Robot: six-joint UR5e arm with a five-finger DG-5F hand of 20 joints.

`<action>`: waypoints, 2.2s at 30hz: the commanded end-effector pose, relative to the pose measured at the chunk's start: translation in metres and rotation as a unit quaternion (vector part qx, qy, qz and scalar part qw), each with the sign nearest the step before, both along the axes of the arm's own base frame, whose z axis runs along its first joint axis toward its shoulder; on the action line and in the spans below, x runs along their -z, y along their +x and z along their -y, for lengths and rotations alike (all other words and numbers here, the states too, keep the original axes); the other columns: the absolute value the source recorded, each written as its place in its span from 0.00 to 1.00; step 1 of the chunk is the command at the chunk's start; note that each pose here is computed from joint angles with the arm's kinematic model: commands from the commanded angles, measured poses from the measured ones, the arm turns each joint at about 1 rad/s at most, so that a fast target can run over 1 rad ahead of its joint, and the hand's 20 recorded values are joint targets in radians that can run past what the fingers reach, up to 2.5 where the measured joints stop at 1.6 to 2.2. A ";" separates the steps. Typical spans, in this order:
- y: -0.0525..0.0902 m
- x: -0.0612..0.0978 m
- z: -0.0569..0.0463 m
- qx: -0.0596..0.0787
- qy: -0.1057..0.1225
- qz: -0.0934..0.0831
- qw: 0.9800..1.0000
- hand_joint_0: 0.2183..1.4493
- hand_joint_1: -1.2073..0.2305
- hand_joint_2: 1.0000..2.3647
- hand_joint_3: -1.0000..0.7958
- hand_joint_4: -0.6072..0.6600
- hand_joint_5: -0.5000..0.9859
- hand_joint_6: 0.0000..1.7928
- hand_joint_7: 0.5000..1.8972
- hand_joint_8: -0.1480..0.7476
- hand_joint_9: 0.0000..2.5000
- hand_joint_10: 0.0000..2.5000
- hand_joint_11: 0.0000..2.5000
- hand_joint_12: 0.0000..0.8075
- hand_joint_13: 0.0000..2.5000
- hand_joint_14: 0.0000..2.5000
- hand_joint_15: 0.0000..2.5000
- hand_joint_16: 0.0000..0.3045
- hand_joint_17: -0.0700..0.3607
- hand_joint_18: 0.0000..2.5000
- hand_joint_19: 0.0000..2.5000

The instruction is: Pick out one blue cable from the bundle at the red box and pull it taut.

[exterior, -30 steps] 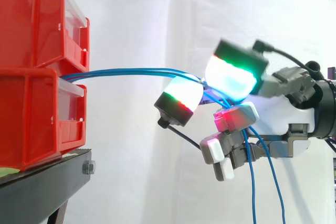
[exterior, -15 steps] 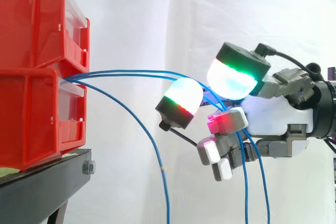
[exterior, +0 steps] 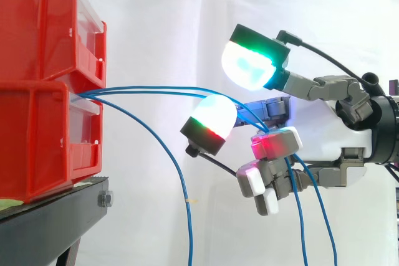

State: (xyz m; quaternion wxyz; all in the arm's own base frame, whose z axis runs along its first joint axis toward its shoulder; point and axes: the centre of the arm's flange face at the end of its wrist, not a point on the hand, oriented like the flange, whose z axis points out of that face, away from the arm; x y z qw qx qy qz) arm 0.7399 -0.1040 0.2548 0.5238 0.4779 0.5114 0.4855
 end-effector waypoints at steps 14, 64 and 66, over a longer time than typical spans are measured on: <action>0.000 -0.001 0.001 0.019 -0.045 0.000 0.999 0.33 0.37 0.01 0.43 0.58 0.21 0.46 0.26 0.55 0.48 0.01 0.36 0.54 0.40 0.01 0.23 0.20 0.47 0.35 0.27; -0.002 0.001 0.009 0.042 -0.140 -0.012 0.989 0.37 0.29 0.01 0.37 0.59 0.21 0.51 0.24 0.55 0.46 0.01 0.37 0.53 0.38 0.01 0.23 0.19 0.46 0.35 0.27; -0.002 0.001 0.009 0.041 -0.139 -0.012 0.989 0.38 0.28 0.01 0.36 0.58 0.21 0.51 0.24 0.55 0.45 0.01 0.38 0.52 0.38 0.01 0.23 0.19 0.46 0.35 0.27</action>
